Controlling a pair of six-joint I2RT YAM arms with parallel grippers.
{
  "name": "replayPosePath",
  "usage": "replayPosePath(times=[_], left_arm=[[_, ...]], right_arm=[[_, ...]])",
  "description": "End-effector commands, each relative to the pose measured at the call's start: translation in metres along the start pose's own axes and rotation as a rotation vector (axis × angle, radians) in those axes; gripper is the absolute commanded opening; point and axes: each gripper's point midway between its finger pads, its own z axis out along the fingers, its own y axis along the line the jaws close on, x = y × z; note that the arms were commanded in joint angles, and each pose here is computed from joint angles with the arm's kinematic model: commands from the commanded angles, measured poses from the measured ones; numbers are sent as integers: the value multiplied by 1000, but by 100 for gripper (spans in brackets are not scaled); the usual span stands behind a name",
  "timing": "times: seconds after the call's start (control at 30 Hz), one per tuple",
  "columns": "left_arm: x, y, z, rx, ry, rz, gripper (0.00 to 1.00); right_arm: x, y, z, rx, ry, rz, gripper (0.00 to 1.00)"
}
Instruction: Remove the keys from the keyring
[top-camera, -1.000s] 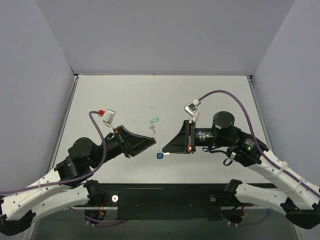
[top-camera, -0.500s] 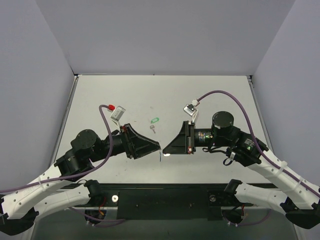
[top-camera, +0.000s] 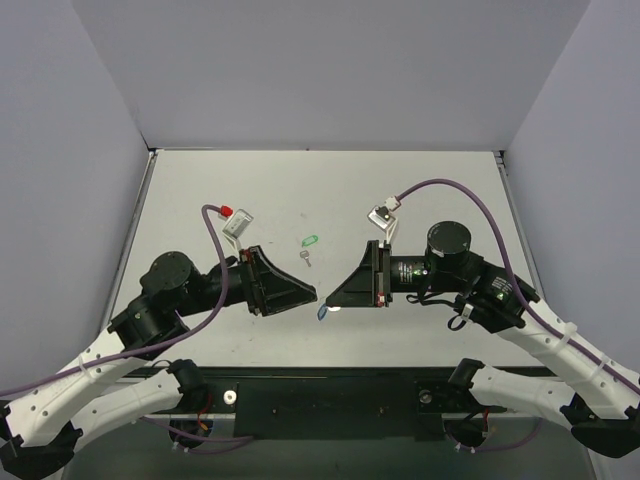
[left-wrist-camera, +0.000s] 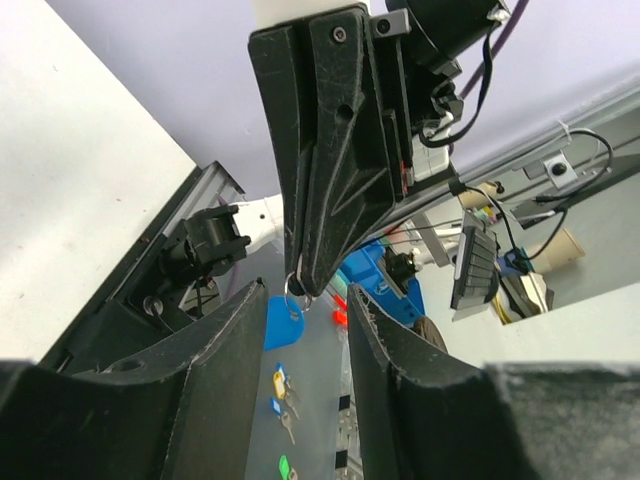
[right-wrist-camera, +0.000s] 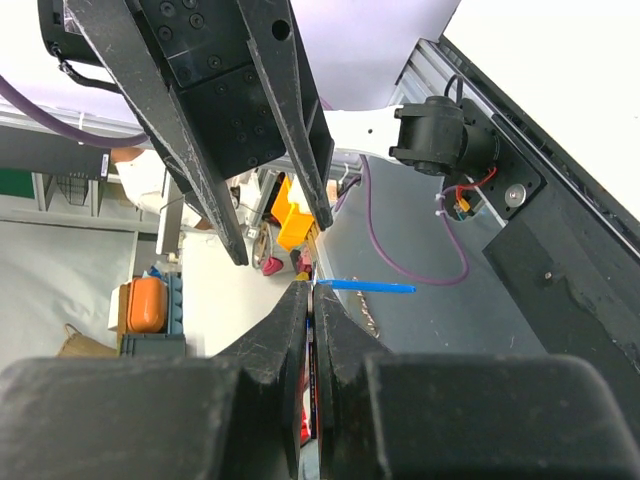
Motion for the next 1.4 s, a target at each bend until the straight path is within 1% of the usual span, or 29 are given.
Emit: replayPosePath(times=[0.0, 0.13, 0.2, 0.7, 0.77, 0.8, 0.83, 0.87, 1.07, 1.37], left_arm=[[-1, -25, -2, 106, 28, 9, 47], [3, -22, 0, 111, 47, -7, 46], [1, -26, 2, 141, 40, -2, 45], [7, -22, 6, 153, 65, -24, 33], [7, -22, 6, 159, 62, -30, 28], [7, -23, 6, 169, 66, -33, 14], [8, -22, 7, 169, 66, -39, 10], [7, -21, 8, 168, 62, -46, 0], [0, -15, 11, 145, 12, -78, 0], [-24, -12, 5, 106, -146, -135, 0]], right_arm=[[-7, 27, -6, -75, -16, -63, 0], [-7, 29, -6, -80, -17, -65, 0], [-7, 29, -6, -79, -16, -63, 0], [-9, 32, -6, -89, -24, -65, 0], [-10, 33, -6, -90, -24, -66, 0], [-10, 33, -5, -90, -24, -66, 0], [-10, 33, -5, -91, -26, -67, 0], [-10, 31, -4, -87, -24, -64, 0], [-14, 26, -3, -67, -52, -67, 0], [-26, 5, 0, 29, -130, -59, 0]])
